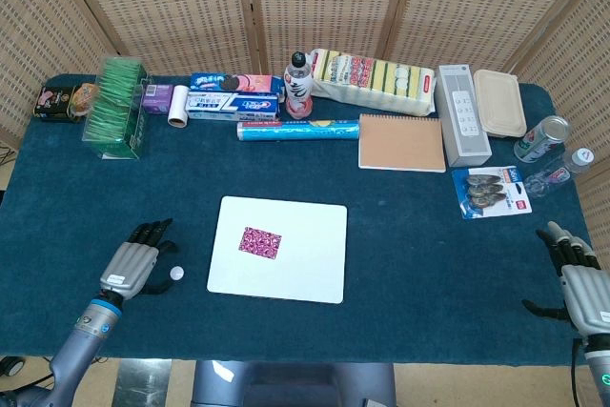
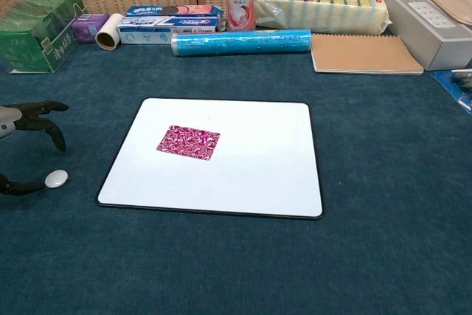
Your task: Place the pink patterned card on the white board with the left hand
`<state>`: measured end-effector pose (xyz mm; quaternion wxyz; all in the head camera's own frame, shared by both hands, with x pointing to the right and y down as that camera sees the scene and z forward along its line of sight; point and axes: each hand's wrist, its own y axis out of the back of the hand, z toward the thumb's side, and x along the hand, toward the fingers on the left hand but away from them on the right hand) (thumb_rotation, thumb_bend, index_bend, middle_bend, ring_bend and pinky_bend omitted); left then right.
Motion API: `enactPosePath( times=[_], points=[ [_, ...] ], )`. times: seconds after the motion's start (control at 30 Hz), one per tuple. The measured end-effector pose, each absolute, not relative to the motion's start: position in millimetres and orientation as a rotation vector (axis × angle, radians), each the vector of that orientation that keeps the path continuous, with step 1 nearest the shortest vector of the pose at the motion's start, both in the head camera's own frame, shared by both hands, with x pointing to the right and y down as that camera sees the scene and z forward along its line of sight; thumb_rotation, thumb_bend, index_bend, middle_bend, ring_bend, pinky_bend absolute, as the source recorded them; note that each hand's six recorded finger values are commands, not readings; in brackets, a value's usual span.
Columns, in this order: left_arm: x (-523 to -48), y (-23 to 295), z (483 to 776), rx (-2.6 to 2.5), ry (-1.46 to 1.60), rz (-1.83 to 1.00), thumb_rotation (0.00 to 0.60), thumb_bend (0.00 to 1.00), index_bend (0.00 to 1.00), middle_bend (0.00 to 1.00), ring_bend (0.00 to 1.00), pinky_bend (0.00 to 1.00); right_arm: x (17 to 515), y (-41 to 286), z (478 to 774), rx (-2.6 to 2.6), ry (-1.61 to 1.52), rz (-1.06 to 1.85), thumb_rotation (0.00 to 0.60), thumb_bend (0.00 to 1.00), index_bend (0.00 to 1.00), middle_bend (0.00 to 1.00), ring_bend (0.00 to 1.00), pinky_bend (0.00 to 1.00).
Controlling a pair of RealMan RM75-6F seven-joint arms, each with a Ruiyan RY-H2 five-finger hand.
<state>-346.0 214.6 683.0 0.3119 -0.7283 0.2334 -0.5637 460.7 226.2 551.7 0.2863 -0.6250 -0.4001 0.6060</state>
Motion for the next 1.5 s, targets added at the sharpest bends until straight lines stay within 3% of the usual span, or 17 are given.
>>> enactPosePath(
  times=[1.1,1.5],
  points=[
    [-334,220,689,-1.911,0.601,-1.482,0.600,0.25,0.50,0.00,0.00,0.05,461,226,552,-1.675,-1.072,1.621,0.600,0.00,0.03,0.00,0.00,0.00],
    [-329,217,685,-1.913,0.612,-1.468,0.600,0.25,0.50,0.00,0.00,0.05,461,226,552,-1.674,-1.074,1.621,0.600,0.00,0.03,0.00,0.00,0.00]
  ],
)
